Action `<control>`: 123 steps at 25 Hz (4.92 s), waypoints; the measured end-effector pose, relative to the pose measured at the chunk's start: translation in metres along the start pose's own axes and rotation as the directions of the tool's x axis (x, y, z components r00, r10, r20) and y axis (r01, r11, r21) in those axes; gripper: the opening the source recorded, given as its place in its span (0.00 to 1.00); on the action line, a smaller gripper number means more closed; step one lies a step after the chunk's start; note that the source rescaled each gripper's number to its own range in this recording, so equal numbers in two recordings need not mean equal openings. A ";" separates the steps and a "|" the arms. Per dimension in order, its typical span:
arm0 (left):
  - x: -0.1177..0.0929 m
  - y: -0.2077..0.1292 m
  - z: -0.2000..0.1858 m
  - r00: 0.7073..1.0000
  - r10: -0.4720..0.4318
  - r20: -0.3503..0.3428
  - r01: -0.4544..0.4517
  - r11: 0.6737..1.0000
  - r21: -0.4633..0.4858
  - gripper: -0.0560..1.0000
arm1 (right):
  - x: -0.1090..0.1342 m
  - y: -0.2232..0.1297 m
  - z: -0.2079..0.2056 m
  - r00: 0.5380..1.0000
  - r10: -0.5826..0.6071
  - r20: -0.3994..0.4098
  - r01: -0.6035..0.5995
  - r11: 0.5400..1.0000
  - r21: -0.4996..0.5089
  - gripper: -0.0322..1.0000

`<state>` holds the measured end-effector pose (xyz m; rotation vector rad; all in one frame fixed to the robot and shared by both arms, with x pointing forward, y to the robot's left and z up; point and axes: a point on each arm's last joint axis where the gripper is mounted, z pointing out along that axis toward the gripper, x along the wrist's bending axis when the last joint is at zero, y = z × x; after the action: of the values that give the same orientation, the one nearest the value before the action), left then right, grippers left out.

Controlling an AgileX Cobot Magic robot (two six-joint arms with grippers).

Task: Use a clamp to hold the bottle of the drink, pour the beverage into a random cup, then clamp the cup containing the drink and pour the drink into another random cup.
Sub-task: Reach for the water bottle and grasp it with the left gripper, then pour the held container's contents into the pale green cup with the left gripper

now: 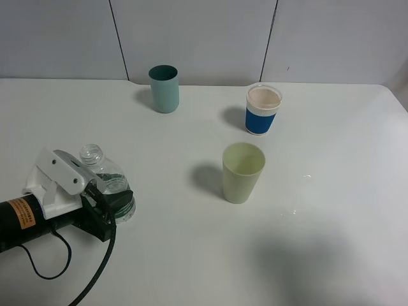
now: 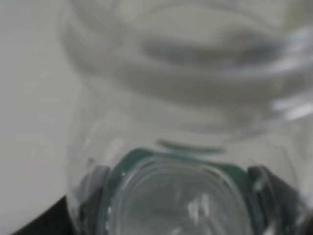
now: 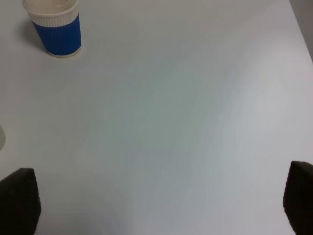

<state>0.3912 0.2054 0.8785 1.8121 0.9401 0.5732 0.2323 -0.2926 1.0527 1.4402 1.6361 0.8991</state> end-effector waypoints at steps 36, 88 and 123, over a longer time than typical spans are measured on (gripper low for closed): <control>0.018 0.067 -0.002 0.978 -0.134 -0.161 0.116 0.987 -0.113 0.07 | 0.000 0.000 0.000 1.000 0.000 0.000 0.000 1.000 0.000 1.00; -0.046 0.147 0.050 0.816 0.466 -0.341 -0.383 0.879 0.285 0.07 | 0.000 0.000 0.000 1.000 0.000 0.000 0.000 1.000 0.000 1.00; -0.082 0.117 0.119 0.533 0.810 -0.242 -0.629 0.572 0.526 0.07 | 0.000 0.000 0.000 1.000 0.000 0.000 0.000 1.000 0.000 1.00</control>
<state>0.4706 0.0478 0.9382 2.5003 0.5282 1.5204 0.2323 -0.2926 1.0527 1.4402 1.6361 0.8991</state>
